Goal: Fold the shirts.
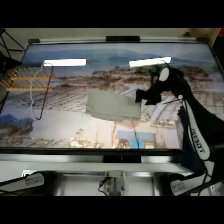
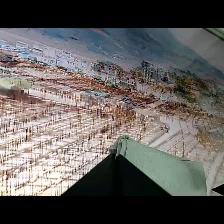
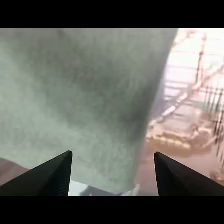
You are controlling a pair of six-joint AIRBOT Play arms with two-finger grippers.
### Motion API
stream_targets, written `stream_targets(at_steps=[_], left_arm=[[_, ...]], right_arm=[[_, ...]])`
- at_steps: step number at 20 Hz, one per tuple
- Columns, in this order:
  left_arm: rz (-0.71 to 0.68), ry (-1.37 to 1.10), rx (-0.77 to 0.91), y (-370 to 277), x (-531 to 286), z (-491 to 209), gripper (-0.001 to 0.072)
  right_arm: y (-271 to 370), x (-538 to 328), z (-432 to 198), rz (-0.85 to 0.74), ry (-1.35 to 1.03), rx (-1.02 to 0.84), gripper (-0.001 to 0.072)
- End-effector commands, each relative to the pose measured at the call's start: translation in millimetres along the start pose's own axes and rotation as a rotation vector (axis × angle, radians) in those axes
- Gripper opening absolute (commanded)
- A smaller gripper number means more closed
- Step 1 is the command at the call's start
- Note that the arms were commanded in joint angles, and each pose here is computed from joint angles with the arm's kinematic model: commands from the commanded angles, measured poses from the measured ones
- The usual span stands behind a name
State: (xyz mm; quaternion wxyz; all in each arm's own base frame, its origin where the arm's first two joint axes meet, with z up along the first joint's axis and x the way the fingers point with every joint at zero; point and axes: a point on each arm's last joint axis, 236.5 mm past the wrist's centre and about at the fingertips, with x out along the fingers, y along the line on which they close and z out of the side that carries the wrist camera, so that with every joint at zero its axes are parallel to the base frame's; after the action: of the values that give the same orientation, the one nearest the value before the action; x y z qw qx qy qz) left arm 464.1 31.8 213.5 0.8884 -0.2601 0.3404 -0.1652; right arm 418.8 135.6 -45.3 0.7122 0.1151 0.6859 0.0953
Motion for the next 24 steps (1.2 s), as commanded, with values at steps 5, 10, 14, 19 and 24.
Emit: stream_targets(at_steps=[5, 10, 14, 19, 24], left_arm=[[-0.014, 0.012, 0.042, -8.7, 5.9, -3.2, 0.0039], [-0.016, 0.014, 0.043, -10.0, 6.7, -3.7, 0.0039], [-0.017, 0.014, 0.043, -10.1, 6.7, -3.7, 0.0039], [-0.018, 0.015, 0.043, -10.3, 6.7, -4.0, 0.0039], [-0.018, 0.017, 0.043, -10.4, 6.7, -4.4, 0.0039]], right_arm=[[-26.4, 58.6, -6.5, 0.004, 0.117, 0.023, 0.0640], [13.6, 78.7, 4.6, 0.173, 0.087, 0.037, 0.0481], [57.0, 52.4, 22.6, 0.352, 0.014, -0.065, 0.0071], [37.1, -72.7, 61.1, 0.312, -0.203, -0.143, 0.0070], [-53.4, -209.1, 40.9, 0.231, -0.388, 0.108, 0.0071]])
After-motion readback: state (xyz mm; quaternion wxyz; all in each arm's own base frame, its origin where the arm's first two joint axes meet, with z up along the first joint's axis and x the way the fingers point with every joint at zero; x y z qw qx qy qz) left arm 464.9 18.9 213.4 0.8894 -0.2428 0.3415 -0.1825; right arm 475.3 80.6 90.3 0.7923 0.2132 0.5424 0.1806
